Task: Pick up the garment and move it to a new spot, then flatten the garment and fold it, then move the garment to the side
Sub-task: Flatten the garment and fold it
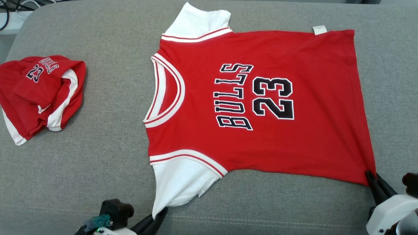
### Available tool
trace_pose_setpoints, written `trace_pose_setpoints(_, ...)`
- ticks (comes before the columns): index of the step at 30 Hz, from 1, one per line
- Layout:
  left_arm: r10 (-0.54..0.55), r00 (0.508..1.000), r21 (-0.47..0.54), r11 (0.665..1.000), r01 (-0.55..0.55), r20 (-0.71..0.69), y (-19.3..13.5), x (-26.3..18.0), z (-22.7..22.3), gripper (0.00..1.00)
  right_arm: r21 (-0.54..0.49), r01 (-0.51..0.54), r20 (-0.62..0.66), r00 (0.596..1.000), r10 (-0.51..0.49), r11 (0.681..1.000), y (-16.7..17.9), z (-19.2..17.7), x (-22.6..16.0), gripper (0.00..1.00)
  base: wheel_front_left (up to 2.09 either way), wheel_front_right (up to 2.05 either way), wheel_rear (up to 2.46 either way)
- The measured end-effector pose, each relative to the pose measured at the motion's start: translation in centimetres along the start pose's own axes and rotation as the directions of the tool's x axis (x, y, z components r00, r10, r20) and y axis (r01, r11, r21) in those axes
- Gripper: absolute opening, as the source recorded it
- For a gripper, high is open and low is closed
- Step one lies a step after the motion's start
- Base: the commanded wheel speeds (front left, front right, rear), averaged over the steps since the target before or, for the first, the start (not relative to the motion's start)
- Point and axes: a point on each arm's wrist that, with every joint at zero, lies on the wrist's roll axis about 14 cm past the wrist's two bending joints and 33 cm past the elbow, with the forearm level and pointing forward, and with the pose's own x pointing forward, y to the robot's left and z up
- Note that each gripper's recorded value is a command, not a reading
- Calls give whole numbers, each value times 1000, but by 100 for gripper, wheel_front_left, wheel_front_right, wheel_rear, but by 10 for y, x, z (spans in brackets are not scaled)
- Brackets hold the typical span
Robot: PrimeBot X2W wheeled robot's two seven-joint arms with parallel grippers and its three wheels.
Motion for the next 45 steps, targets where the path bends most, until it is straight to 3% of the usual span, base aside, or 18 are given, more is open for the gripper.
trace_pose_setpoints(10,-30,999,6,1000,30,-39,-18,-35,3,0,-32,-12,-146,989,7,999,-6,-4,-44,0,0,0,0)
trace_pose_setpoints(16,-100,995,29,995,100,-24,-26,-40,29,0,-48,-41,-267,963,26,998,-6,3,-47,0,0,0,0)
trace_pose_setpoints(23,-183,983,96,979,180,29,-20,-11,92,0,-34,-93,-306,949,78,995,-2,40,-14,0,0,0,0)
trace_pose_setpoints(34,-273,961,44,962,271,48,-10,57,144,0,59,-110,-337,933,123,992,-8,60,38,0,0,0,0)
trace_pose_setpoints(43,-280,958,-9,960,281,65,6,101,170,0,107,-125,-301,942,152,986,-10,78,76,0,0,0,0)
trace_pose_setpoints(44,-273,959,-12,961,275,79,9,105,174,21,108,-124,-299,942,151,986,-11,79,80,10,0,0,0)
trace_pose_setpoints(45,-264,958,-22,963,268,108,12,110,181,100,113,-125,-284,947,152,986,-10,81,84,70,0,0,0)
